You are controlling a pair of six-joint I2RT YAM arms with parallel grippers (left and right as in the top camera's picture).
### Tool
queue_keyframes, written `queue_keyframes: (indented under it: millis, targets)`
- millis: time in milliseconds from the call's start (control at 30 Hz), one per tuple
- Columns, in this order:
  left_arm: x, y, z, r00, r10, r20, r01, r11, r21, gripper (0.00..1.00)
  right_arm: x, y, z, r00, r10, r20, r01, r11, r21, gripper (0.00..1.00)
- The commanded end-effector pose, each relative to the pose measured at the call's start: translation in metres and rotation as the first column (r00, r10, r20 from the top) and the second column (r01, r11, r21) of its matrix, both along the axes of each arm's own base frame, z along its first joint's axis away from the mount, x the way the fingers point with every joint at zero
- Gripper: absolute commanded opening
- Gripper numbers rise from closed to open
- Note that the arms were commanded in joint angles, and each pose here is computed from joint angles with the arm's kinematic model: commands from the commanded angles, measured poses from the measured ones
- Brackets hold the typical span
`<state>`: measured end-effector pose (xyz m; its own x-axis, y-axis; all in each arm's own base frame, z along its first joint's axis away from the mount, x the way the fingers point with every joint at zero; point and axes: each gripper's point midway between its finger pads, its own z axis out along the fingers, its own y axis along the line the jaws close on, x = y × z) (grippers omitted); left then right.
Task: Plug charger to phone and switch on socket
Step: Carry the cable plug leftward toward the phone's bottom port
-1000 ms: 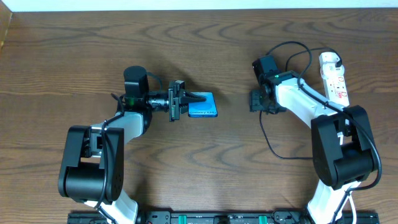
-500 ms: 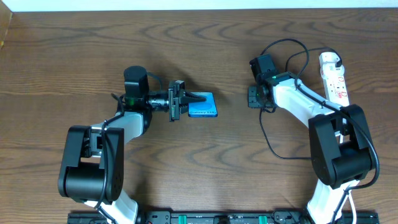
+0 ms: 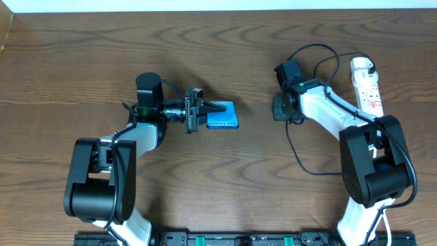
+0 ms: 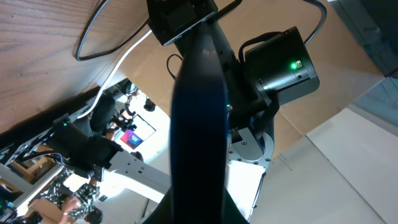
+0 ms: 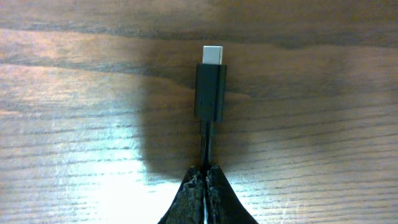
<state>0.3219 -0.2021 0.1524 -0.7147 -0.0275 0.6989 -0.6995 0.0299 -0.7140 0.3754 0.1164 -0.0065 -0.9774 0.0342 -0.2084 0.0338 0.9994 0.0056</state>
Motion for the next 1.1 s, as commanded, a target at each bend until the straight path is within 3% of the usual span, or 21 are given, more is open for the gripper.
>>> queue_keyframes:
  millis: [0,133,233,400,567,800,1067]
  targets:
    - [0.001,0.001,0.012,0.999,-0.026,0.028,0.026,1.000,-0.016,0.07,-0.062,0.017,-0.051,0.964,0.048,-0.261,-0.015,0.992,0.125,0.01]
    - [0.001,0.001,0.012,0.999,-0.026,0.028,0.027,1.000,-0.016,0.08,-0.044,0.039,-0.018,0.971,0.164,-0.175,-0.118,0.962,0.246,0.01]
    - [0.001,0.001,0.012,0.999,-0.026,0.028,0.027,1.000,-0.016,0.08,-0.033,0.060,0.034,0.956,0.292,-0.030,-0.261,0.895,0.363,0.01]
    - [0.003,0.001,0.012,0.999,-0.019,0.028,0.020,1.000,-0.014,0.07,-0.039,0.062,0.110,0.929,0.344,0.139,-0.370,0.836,0.405,0.01]
    - [0.012,0.001,0.008,0.999,0.033,0.032,-0.033,0.999,0.007,0.08,-0.082,0.051,0.167,0.884,0.420,0.207,-0.468,0.784,0.408,0.01]
    - [0.023,0.002,0.004,0.985,0.087,0.146,-0.092,0.995,0.031,0.07,-0.159,0.069,0.223,0.805,0.496,0.325,-0.586,0.582,0.564,0.01]
    - [0.046,0.007,-0.003,0.915,0.178,0.362,-0.221,0.972,0.081,0.07,-0.195,0.077,0.214,0.836,0.491,0.246,-0.529,0.600,0.601,0.02]
